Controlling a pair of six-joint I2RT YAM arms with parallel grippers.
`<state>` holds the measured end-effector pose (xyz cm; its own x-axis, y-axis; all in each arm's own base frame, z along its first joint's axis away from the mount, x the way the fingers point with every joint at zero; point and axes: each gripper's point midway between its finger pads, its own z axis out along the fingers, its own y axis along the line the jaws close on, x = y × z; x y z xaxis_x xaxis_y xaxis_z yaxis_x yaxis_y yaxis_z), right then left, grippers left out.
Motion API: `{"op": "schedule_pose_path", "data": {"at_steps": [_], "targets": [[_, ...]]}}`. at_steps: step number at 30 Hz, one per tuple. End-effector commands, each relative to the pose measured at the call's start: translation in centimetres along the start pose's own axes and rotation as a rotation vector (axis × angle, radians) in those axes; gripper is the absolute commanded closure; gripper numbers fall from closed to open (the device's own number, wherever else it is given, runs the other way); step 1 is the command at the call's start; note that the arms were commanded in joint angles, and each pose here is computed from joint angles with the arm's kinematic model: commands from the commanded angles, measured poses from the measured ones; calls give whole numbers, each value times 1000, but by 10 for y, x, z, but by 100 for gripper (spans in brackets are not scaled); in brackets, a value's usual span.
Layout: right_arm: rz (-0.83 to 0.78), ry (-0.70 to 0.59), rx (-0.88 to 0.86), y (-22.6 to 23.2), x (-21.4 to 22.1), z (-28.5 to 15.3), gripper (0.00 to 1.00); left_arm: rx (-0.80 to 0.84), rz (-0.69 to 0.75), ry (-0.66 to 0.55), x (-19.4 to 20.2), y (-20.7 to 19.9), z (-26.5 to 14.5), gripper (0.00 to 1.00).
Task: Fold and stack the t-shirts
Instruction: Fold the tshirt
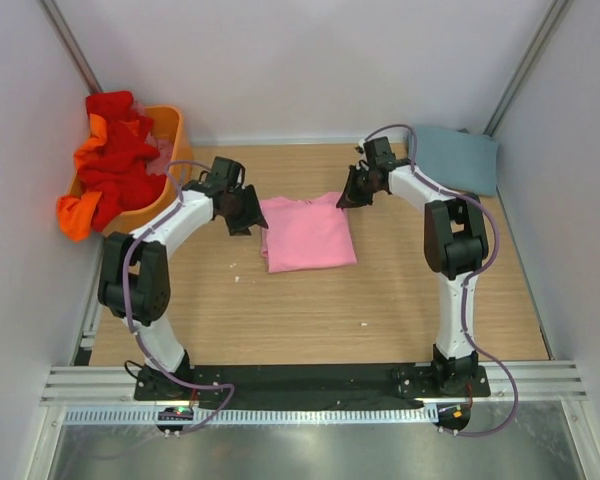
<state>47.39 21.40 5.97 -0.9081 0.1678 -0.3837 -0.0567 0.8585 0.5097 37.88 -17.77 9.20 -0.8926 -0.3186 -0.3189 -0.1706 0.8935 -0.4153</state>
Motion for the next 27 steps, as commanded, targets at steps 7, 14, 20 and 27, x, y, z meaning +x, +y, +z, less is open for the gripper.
{"op": "schedule_pose_path", "data": {"at_steps": [7, 14, 20, 27], "targets": [[-40, -131, -70, 40, -49, -37, 99, 72, 52, -102, -16, -19, -37, 47], [3, -155, -73, 17, -77, 12, 99, 45, 52, -80, -11, -11, -27, 48], [10, -62, -78, 0, -71, 60, 44, 46, 54, -75, -4, -17, -21, 48], [-76, -227, 138, -7, -114, -16, 29, 69, 117, -128, -15, -55, -24, 49]]}}
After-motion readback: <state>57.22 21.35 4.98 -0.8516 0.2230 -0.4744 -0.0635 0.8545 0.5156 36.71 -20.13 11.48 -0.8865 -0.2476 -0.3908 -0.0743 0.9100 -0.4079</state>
